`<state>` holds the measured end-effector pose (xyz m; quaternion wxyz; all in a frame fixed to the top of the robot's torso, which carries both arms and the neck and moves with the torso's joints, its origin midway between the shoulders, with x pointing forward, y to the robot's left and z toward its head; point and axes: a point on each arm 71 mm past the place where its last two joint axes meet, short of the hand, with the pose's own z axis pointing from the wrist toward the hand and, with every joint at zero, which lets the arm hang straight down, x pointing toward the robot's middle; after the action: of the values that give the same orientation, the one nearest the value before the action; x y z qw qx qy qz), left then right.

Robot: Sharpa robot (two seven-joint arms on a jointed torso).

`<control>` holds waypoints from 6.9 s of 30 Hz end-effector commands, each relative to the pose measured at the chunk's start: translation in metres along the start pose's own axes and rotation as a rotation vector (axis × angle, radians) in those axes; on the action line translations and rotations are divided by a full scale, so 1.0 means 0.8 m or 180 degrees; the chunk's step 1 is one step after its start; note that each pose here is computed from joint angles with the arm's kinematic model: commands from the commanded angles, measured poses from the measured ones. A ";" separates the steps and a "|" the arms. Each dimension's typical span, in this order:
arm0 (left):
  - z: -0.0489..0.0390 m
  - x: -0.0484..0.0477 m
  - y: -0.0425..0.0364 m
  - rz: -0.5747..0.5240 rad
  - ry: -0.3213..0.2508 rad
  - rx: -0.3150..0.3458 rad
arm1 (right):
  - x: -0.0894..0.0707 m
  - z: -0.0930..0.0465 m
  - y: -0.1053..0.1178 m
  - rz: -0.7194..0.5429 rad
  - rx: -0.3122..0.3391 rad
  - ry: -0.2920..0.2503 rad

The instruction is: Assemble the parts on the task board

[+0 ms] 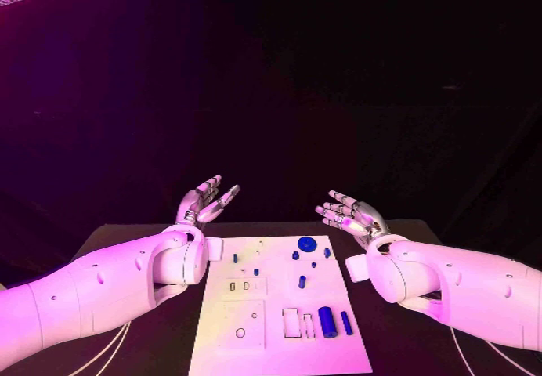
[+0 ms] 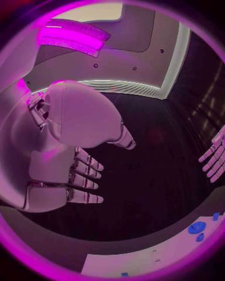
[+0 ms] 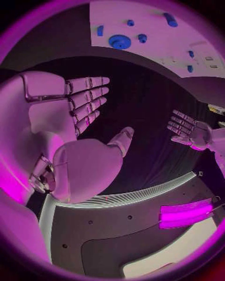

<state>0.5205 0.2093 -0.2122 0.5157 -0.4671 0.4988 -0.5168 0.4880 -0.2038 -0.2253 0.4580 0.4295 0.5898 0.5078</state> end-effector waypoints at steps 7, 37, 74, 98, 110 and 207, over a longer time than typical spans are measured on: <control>-0.005 -0.008 -0.0078 -0.0120 0.0429 0.0067 | -0.017 0.008 0.015 -0.0446 -0.0087 0.0469; -0.059 -0.017 -0.0649 -0.0257 0.0995 0.0243 | -0.013 0.027 0.082 -0.3745 -0.0963 0.0895; -0.092 -0.002 -0.0902 -0.0518 0.1378 0.0271 | 0.012 0.053 0.073 -0.4686 -0.0804 0.0969; -0.091 -0.003 -0.0904 -0.0512 0.1375 0.0253 | 0.020 0.053 0.064 -0.4675 -0.0736 0.1102; -0.090 -0.003 -0.0899 -0.0506 0.1373 0.0236 | 0.026 0.055 0.065 -0.4653 -0.0752 0.1095; -0.084 0.007 -0.0948 -0.0517 0.1434 0.0249 | 0.131 0.098 0.087 -0.4796 -0.1384 0.0234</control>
<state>0.4483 0.2060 -0.1430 0.3722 -0.3630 0.5430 -0.6595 0.5468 -0.0804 -0.1714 0.7325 -0.1928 0.6291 0.1746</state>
